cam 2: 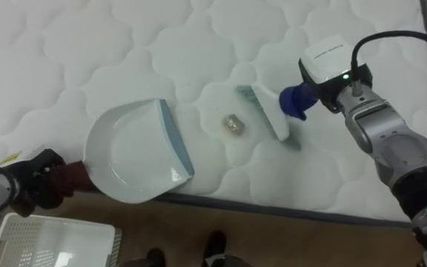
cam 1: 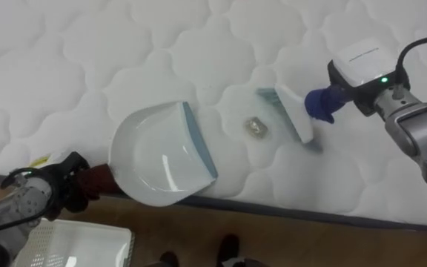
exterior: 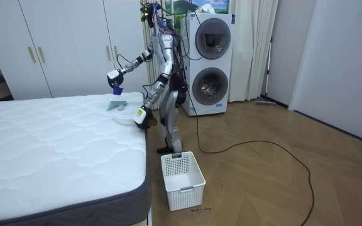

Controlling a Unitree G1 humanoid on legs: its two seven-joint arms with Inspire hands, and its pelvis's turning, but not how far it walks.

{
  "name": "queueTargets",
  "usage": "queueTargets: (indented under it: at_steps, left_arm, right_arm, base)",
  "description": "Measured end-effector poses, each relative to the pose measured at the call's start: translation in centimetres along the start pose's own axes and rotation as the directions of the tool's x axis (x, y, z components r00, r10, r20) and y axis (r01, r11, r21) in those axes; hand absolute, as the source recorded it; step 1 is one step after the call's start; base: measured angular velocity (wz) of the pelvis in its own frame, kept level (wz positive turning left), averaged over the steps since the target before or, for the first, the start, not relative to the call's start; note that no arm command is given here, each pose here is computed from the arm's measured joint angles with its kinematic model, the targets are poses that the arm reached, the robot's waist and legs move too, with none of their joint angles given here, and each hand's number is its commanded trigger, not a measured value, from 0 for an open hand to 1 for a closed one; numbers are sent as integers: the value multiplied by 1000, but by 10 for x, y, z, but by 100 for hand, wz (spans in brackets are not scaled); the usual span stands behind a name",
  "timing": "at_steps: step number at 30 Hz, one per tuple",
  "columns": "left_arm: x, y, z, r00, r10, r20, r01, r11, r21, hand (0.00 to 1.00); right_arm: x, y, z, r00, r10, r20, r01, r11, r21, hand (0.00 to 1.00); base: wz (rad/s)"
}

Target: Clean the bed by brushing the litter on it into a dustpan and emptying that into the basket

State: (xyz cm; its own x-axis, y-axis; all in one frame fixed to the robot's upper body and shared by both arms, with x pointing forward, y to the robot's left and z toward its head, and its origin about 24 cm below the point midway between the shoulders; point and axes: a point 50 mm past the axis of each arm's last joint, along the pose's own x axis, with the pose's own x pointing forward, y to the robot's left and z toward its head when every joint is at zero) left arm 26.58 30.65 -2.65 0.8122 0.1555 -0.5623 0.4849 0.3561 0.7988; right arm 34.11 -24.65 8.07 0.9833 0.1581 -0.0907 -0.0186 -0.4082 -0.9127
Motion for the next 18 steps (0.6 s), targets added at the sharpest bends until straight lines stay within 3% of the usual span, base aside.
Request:
queueTargets:
  at_steps: [10, 16, 18]
  left_arm:
    - [0, -6, -1, 1000, -23, -4, 23, 1000, 12, 100]
    - [-1, -25, 0, 998, -59, -10, 58, 998, -12, 100]
    - [-1, -27, 0, 998, -63, -14, 63, 998, -15, 100]
  right_arm:
    - [3, -19, 29, 992, 22, 126, -32, 997, 76, 100]
    - [-1, -5, 34, 980, 142, 139, -173, 955, 240, 100]
    - [-3, 2, 42, 964, 206, 169, -253, 907, 337, 100]
  base:
    - [0]
    - [0]
    - [0]
